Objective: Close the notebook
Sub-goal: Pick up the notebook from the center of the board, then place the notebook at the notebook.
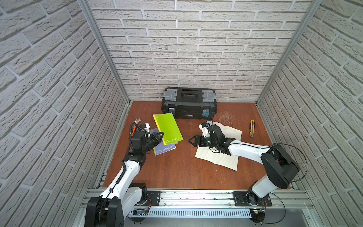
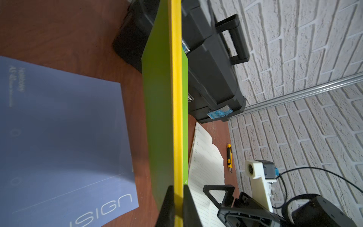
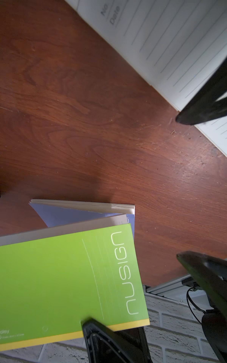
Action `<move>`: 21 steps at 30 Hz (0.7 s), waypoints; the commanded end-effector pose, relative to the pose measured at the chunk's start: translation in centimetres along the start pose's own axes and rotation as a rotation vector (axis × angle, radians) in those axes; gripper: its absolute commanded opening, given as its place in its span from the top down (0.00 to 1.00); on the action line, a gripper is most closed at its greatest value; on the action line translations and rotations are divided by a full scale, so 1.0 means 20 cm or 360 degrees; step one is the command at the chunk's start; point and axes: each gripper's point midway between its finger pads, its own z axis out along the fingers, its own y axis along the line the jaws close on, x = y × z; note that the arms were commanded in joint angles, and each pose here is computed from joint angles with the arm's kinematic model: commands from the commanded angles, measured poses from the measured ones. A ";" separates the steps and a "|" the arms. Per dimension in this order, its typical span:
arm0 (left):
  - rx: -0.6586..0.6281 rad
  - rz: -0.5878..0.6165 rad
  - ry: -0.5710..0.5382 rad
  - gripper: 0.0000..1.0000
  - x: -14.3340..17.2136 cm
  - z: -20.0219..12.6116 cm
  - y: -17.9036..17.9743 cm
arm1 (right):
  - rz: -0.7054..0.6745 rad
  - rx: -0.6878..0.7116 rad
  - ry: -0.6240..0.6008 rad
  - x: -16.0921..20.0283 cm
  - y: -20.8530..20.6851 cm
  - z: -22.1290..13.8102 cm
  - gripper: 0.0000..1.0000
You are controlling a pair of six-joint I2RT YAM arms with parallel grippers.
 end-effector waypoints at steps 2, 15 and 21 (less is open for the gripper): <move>0.0141 -0.0048 0.0023 1.00 -0.02 -0.02 -0.06 | -0.0015 -0.0057 -0.0028 -0.02 0.04 0.01 0.00; 0.0046 -0.0160 0.0109 1.00 0.02 -0.01 0.08 | -0.0007 -0.0061 -0.0009 0.00 0.02 0.04 0.00; 0.0026 -0.0188 0.0158 1.00 0.03 0.02 0.15 | -0.0008 -0.0053 -0.0009 0.00 0.02 0.04 0.00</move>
